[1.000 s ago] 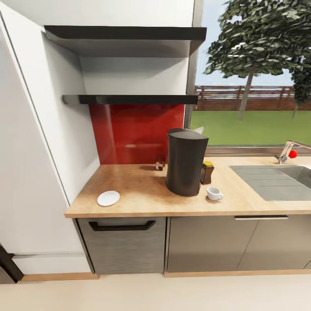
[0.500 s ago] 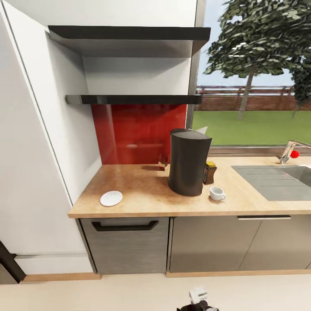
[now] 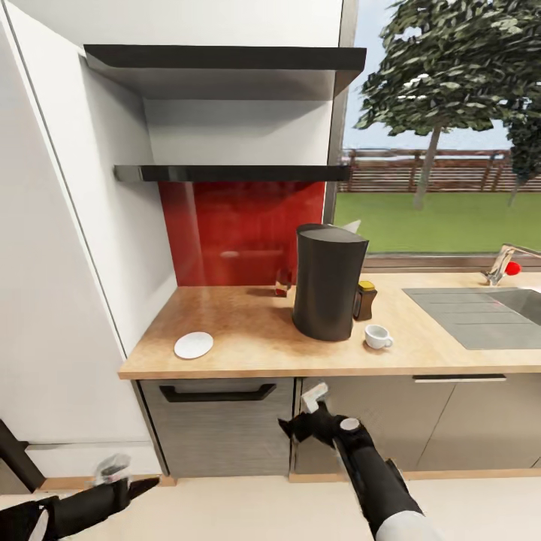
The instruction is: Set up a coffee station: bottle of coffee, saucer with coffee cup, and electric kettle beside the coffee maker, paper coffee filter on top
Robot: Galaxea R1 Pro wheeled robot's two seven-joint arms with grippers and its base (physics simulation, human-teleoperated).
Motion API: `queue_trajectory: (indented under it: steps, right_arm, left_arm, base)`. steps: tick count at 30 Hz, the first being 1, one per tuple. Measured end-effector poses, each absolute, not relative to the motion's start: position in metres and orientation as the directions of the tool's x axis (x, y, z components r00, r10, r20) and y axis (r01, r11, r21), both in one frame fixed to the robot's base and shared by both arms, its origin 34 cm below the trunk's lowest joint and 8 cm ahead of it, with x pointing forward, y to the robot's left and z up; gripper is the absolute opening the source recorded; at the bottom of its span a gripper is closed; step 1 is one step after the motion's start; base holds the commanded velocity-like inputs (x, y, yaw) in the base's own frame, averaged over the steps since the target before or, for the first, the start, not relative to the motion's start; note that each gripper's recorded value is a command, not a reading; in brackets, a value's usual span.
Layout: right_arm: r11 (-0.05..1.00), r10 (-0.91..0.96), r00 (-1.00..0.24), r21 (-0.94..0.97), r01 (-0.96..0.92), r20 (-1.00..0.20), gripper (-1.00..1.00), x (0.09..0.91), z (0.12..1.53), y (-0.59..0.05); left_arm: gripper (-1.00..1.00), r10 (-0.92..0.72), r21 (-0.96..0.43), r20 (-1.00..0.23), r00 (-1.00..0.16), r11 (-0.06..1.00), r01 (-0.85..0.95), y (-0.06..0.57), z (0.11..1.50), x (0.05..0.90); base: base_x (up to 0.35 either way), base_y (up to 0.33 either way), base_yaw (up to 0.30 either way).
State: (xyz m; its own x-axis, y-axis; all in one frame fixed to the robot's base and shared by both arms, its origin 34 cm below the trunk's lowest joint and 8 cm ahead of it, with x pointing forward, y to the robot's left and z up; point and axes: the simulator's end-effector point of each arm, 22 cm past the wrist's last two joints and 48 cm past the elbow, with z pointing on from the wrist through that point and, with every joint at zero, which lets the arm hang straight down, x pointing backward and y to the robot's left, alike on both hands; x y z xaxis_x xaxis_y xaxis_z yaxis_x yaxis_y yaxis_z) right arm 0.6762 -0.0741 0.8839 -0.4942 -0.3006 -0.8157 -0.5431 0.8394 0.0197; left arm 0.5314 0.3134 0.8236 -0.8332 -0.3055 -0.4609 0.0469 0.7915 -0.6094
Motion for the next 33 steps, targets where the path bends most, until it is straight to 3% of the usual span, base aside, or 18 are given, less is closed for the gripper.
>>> queue_trajectory:
  steps: [3,4,19,27,33]
  right_arm:
    - [0.838,-0.163,-0.572,0.193,-0.51,-0.804,1.0,0.713,0.95,-0.046]
    - [0.824,-0.151,-0.584,0.224,-0.52,-0.797,1.0,0.732,0.991,-0.033]
    - [0.825,-0.149,-0.559,0.209,-0.525,-0.816,1.0,0.738,1.033,-0.033]
    - [0.773,-0.137,-0.568,0.271,-0.573,-0.812,1.0,0.721,1.058,-0.002]
    - [0.762,-0.152,-0.576,0.276,-0.586,-0.803,1.0,0.715,1.053,0.005]
  left_arm:
    - [1.0,-0.354,-0.627,-0.508,-0.785,0.777,0.054,0.328,0.862,0.562]
    - [1.0,-0.426,-0.684,-0.457,-0.781,0.729,0.003,0.332,0.892,0.588]
    - [1.0,-0.467,-0.799,-0.487,-0.739,0.579,0.161,0.301,0.997,0.65]
    - [1.0,-0.561,-0.885,-0.438,-0.702,0.406,0.228,0.282,1.031,0.655]
    - [1.0,-0.578,-0.897,-0.427,-0.695,0.371,0.242,0.272,1.034,0.656]
  base:
    - [0.0,0.0,0.0]
    - [0.0,0.0,0.0]
    - [0.0,0.0,0.0]
    - [0.0,0.0,0.0]
    - [0.0,0.0,0.0]
